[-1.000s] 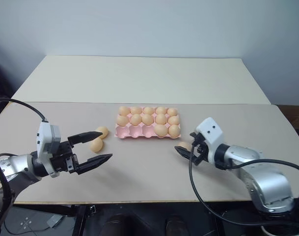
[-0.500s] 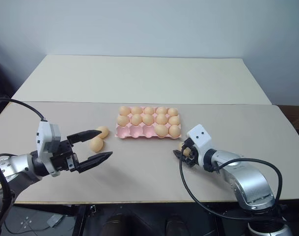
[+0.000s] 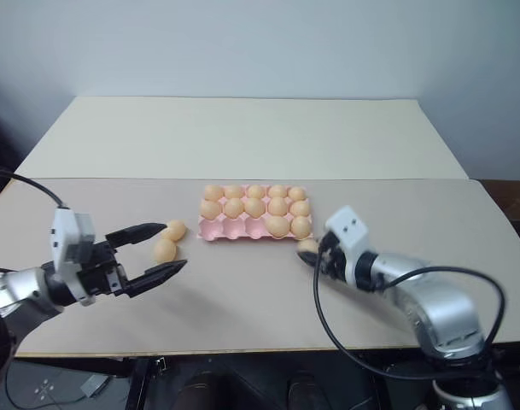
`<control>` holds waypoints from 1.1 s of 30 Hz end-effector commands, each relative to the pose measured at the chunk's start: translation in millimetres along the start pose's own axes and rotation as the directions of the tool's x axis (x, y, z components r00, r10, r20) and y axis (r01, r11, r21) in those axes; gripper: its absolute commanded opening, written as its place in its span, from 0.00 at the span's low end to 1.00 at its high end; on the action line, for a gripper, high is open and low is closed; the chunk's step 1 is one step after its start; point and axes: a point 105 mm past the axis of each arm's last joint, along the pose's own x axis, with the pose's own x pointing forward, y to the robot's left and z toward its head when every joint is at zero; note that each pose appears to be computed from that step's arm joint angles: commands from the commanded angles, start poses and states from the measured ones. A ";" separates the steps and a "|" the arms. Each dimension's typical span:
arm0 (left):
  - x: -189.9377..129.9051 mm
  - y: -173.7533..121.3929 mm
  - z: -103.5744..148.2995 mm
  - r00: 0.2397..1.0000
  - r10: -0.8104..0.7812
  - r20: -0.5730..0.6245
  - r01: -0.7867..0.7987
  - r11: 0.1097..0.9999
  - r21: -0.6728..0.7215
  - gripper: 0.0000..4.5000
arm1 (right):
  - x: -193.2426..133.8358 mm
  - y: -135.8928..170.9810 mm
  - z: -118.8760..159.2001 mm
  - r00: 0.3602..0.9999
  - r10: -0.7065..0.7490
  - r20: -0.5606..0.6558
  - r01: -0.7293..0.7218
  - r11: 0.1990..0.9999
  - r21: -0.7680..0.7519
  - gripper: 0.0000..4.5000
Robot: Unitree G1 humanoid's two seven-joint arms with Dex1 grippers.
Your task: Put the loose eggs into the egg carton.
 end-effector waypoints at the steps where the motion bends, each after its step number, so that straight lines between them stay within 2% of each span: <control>1: -15.8 -2.4 3.1 1.000 0.015 -0.019 -0.014 0.999 0.044 1.00 | -14.7 26.5 69.8 0.959 0.181 0.219 -0.155 0.980 -0.128 0.35; 3: -22.4 -1.8 -4.1 0.998 0.044 -0.040 -0.042 0.998 0.056 1.00 | -5.0 33.2 83.6 0.944 0.215 0.249 -0.177 0.970 -0.164 0.35; 5: -23.4 -2.3 -5.6 0.997 0.065 -0.028 -0.064 0.996 0.059 1.00 | 12.2 35.5 85.3 0.944 0.214 0.250 -0.177 0.971 -0.162 0.35; 12: -17.5 1.3 -1.6 0.981 0.186 0.054 -0.189 0.979 0.073 1.00 | 66.4 23.6 59.9 0.978 0.084 0.193 -0.047 0.980 -0.191 0.34; 19: -15.8 -1.4 -4.3 0.973 0.224 0.060 -0.227 0.972 0.053 1.00 | 91.1 21.5 38.3 0.989 0.060 0.132 -0.029 0.975 -0.221 0.34; 28: -10.8 -2.2 -2.3 0.974 0.217 0.070 -0.221 0.974 0.047 1.00 | 114.1 22.6 30.4 0.992 0.066 0.106 -0.041 0.975 -0.219 0.33; 33: -8.8 -3.0 -1.5 0.975 0.210 0.074 -0.214 0.976 0.044 1.00 | 115.9 20.1 27.7 0.992 0.069 0.101 -0.048 0.979 -0.197 0.33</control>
